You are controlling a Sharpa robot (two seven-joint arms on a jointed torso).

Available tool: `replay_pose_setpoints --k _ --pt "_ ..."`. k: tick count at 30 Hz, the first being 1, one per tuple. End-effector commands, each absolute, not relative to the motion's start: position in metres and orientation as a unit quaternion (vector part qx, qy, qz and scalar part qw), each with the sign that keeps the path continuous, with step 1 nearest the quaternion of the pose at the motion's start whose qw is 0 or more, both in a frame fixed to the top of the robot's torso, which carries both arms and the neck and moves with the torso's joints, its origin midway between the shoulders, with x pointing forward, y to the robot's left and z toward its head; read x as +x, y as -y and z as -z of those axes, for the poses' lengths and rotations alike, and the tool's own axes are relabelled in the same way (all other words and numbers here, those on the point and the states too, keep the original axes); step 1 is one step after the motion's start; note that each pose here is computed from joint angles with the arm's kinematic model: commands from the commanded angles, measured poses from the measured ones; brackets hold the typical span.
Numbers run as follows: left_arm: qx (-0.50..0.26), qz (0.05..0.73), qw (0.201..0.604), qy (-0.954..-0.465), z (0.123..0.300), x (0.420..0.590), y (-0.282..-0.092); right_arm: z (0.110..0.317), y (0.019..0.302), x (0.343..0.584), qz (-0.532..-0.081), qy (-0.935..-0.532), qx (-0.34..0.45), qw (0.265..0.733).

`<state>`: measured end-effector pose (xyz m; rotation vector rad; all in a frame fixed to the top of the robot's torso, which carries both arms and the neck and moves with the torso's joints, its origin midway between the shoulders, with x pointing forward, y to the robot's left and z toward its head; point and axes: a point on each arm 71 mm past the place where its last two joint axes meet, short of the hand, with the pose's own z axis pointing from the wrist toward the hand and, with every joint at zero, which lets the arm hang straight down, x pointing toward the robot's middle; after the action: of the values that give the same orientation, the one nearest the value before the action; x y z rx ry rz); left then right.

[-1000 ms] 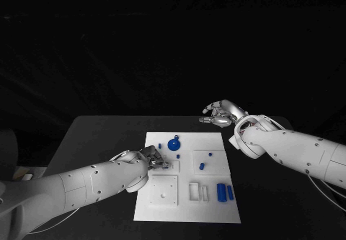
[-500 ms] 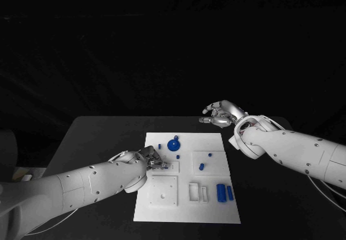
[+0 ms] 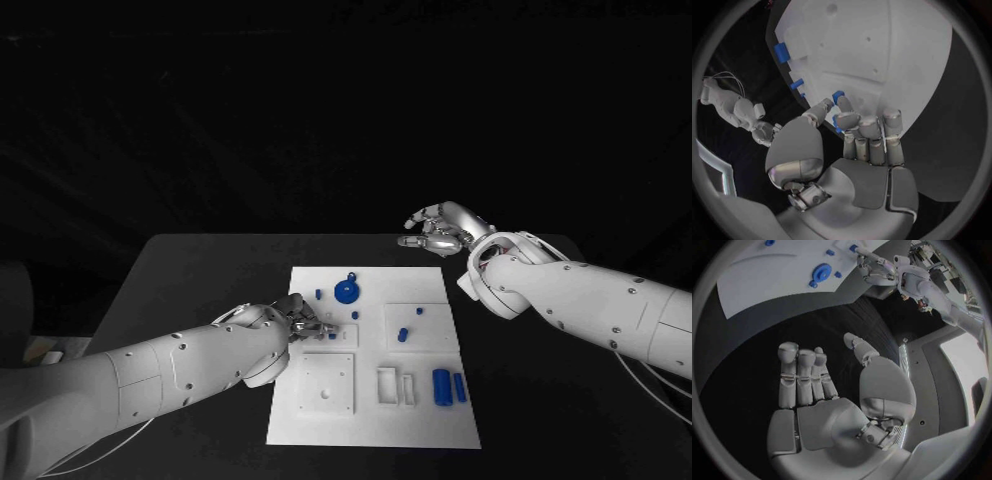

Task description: Assemble the parts on the task board

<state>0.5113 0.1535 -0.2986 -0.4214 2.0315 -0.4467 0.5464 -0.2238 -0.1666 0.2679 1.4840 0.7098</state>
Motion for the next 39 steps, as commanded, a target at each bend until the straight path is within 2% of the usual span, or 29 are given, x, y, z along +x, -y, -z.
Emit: replay_pose_setpoints --k 1,17,29,36,39 --pt "-0.184 0.197 0.487 -0.831 0.296 0.511 -0.153 0.167 0.224 0.546 -0.317 -0.66 0.116 0.671" --pt "-0.196 0.228 0.495 -0.815 0.264 0.522 -0.161 0.167 0.228 0.548 -0.313 -0.661 0.118 0.672" --pt "-0.194 0.215 0.511 -0.809 0.221 0.552 -0.189 0.168 0.235 0.55 -0.307 -0.661 0.123 0.674" --pt "-0.192 0.191 0.506 -0.819 0.218 0.568 -0.193 0.168 0.233 0.55 -0.309 -0.661 0.122 0.673" --pt "-0.183 0.175 0.488 -0.836 0.22 0.572 -0.193 0.168 0.232 0.55 -0.309 -0.661 0.122 0.673"
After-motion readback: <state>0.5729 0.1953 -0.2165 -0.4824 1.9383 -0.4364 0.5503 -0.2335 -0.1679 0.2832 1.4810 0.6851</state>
